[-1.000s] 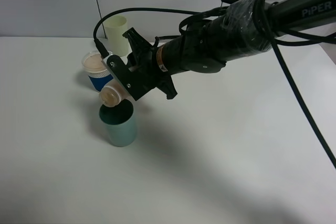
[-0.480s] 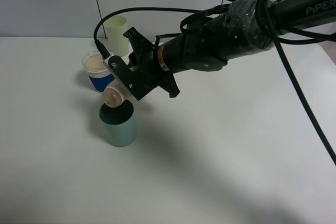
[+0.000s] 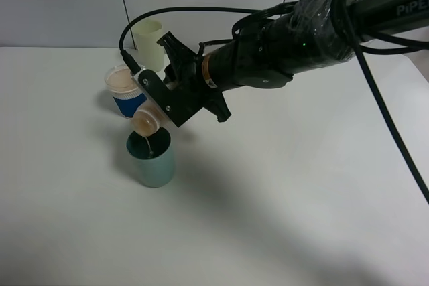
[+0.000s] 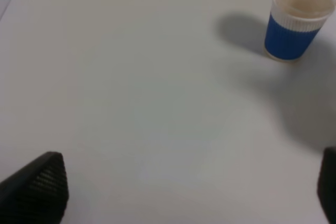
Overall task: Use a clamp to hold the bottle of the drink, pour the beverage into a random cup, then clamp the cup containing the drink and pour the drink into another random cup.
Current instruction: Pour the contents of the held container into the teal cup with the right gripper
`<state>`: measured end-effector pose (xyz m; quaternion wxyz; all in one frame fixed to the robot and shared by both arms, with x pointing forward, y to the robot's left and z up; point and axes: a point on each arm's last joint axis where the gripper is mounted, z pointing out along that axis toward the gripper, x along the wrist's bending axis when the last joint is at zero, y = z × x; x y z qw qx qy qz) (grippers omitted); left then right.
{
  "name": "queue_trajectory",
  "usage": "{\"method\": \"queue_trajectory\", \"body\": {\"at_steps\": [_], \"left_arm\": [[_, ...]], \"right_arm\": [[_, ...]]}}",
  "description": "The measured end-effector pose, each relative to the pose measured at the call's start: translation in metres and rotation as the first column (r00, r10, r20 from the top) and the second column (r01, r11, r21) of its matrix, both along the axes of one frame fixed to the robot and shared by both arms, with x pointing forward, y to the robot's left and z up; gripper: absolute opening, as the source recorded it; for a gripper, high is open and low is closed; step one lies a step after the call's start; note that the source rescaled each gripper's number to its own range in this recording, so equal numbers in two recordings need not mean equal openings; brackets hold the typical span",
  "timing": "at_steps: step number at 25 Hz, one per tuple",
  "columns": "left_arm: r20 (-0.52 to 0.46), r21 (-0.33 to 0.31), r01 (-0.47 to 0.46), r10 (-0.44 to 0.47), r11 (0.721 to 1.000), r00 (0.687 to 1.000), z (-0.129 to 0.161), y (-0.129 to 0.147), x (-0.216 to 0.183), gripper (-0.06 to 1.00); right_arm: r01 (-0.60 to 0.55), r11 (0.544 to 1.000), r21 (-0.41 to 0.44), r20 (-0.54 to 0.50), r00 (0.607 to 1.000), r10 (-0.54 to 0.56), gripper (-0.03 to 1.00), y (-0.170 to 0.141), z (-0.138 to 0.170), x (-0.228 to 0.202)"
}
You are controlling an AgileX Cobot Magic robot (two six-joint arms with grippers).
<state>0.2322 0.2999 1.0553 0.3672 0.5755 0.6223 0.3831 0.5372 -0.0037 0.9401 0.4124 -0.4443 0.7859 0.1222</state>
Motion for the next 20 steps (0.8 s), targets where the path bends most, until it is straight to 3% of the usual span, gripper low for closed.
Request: {"method": "queue_trajectory", "body": {"at_steps": [20], "left_arm": [[0.000, 0.000, 0.000, 0.000, 1.000, 1.000, 0.000, 0.000, 0.000, 0.84]], "right_arm": [[-0.007, 1.000, -0.026, 0.035, 0.999, 0.008, 0.00, -0.003, 0.010, 0.000]]}}
